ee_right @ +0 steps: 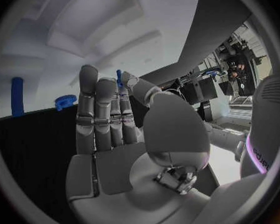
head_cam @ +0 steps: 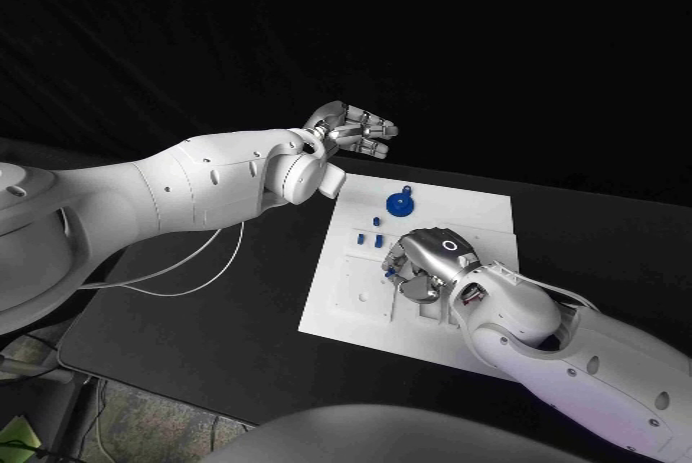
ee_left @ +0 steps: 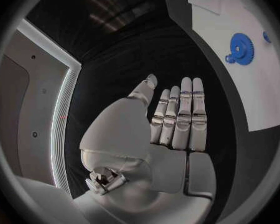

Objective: Assemble the parts on the task board

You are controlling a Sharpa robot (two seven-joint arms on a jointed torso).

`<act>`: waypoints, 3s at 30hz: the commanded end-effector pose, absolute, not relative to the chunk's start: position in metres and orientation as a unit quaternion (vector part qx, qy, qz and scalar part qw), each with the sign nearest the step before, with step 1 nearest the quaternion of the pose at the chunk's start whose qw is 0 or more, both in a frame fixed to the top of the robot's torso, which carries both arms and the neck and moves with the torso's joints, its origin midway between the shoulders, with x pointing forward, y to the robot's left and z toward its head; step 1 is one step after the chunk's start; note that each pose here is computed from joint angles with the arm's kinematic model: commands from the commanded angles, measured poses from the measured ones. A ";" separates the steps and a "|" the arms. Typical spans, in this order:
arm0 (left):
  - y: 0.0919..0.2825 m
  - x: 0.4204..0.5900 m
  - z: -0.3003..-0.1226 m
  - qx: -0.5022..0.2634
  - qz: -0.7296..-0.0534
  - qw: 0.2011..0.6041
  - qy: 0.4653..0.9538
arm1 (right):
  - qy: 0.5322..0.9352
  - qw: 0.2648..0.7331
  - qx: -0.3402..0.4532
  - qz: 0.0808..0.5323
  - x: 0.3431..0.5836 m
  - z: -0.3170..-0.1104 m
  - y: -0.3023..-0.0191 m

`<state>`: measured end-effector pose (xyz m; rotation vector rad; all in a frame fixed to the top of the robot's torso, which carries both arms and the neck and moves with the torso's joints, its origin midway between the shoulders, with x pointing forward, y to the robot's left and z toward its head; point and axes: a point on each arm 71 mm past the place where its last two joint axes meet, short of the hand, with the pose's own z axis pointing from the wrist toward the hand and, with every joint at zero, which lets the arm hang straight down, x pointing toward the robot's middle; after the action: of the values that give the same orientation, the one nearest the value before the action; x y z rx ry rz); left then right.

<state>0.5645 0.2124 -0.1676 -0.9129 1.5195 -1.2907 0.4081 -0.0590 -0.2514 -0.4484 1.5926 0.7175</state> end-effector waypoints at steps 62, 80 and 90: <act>0.209 0.564 -0.167 -0.365 -0.529 0.452 0.619 | 0.715 0.595 -0.219 0.296 0.405 -0.264 -0.048; 0.208 0.564 -0.167 -0.364 -0.529 0.451 0.620 | 0.729 0.580 -0.228 0.284 0.406 -0.270 -0.045; 0.210 0.564 -0.167 -0.365 -0.528 0.451 0.620 | 0.730 0.579 -0.217 0.292 0.405 -0.272 -0.047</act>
<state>0.5643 0.2119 -0.1680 -0.9133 1.5273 -1.2894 0.4071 -0.0452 -0.2656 -0.5023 1.6700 0.6879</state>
